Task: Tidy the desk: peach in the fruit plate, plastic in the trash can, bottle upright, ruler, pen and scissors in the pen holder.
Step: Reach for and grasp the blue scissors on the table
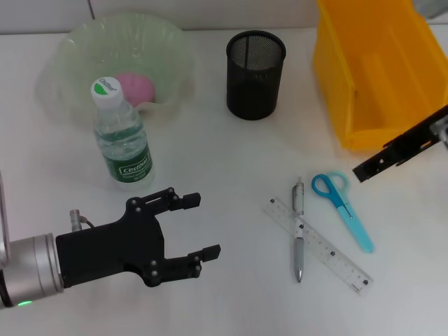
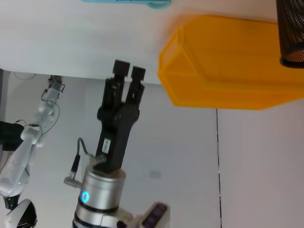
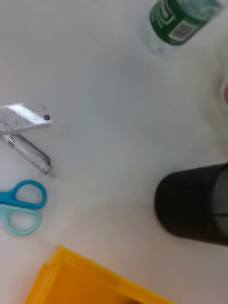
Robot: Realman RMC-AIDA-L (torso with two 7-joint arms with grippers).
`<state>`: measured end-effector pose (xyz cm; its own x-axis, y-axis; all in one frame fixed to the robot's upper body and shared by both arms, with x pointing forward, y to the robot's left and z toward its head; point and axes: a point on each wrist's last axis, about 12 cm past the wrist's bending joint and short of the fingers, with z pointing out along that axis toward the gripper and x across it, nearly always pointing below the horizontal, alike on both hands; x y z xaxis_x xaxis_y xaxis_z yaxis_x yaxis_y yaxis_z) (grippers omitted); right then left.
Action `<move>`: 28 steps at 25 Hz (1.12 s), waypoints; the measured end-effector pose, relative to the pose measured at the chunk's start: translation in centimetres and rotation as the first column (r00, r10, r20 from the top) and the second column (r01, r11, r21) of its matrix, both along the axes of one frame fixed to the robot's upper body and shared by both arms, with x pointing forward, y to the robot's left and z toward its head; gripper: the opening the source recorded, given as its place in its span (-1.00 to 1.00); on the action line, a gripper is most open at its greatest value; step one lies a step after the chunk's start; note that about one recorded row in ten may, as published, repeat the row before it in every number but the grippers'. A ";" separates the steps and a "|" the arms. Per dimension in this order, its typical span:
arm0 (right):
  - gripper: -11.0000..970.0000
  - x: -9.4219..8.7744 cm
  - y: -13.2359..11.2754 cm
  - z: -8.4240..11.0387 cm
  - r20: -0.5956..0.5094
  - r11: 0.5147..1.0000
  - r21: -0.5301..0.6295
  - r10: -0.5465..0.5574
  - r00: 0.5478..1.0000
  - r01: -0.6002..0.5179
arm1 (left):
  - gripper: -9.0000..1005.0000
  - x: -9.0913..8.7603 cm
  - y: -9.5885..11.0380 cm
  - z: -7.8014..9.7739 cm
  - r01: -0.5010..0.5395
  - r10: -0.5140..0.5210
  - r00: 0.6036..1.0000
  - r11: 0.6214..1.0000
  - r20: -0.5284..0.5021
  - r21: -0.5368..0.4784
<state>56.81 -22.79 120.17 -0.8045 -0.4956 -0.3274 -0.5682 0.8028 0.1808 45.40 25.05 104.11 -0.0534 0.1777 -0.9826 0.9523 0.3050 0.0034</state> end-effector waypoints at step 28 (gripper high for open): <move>0.53 -1.7 2.0 -4.5 -0.048 0.992 -0.117 -0.043 0.998 0.037 | 0.59 0.2 0.0 -0.1 -0.004 0.004 1.000 1.000 0.005 0.011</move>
<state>55.14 -20.77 115.71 -0.8384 -0.4951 -0.2281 -0.5278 0.8419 0.1124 45.63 25.03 104.06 -0.0493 0.1880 -0.9809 0.9512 0.3084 0.0113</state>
